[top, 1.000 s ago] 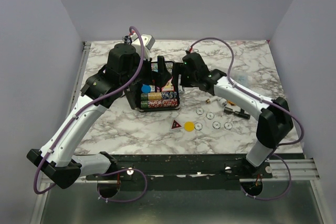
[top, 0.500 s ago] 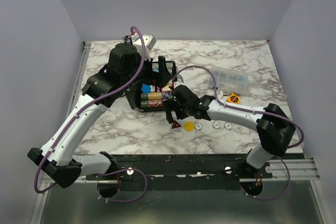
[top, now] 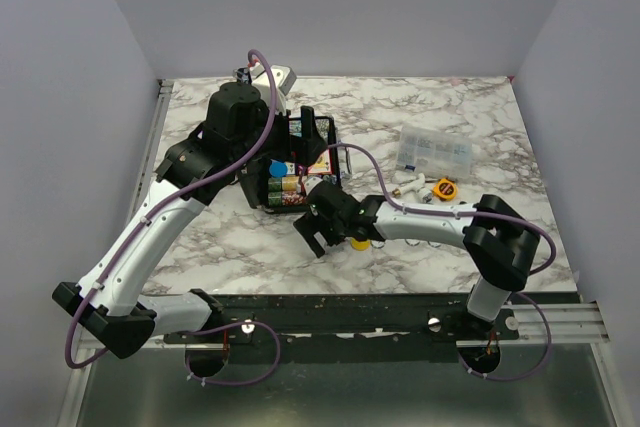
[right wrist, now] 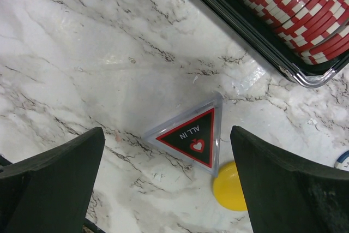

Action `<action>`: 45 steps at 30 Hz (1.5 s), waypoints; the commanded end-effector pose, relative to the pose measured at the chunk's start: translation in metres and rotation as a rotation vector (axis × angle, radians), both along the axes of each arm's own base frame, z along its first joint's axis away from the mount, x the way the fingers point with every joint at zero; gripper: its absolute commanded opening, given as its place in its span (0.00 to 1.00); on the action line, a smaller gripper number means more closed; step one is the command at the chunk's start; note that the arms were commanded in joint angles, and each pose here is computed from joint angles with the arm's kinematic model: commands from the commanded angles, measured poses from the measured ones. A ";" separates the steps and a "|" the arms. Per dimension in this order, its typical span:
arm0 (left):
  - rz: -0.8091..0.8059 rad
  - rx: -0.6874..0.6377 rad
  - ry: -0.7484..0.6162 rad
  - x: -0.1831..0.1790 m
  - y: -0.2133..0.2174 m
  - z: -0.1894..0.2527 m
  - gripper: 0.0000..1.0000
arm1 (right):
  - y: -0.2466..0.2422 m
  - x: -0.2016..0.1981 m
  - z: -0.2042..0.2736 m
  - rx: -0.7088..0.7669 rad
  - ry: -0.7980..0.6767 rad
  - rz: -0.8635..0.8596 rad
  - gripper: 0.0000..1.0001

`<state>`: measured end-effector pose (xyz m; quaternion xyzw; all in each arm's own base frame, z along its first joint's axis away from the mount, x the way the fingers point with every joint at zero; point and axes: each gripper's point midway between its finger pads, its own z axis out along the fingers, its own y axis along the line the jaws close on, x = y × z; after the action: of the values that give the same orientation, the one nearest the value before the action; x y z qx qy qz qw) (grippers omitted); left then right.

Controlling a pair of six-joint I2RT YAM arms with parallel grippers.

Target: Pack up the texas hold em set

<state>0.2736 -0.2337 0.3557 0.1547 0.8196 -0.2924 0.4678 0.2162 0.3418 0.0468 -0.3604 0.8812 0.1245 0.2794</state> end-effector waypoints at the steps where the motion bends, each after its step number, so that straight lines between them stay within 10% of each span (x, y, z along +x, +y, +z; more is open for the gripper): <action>1: 0.011 0.001 -0.019 0.005 0.001 0.002 0.99 | -0.008 -0.003 -0.015 -0.054 0.014 0.029 1.00; 45: -0.007 0.003 0.004 0.006 -0.004 -0.004 0.99 | -0.030 -0.019 -0.056 -0.135 0.102 -0.031 0.75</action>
<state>0.2770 -0.2360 0.3501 0.1549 0.8241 -0.2896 0.4616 0.2150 0.3364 0.0176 -0.3541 0.8928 0.1064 0.2571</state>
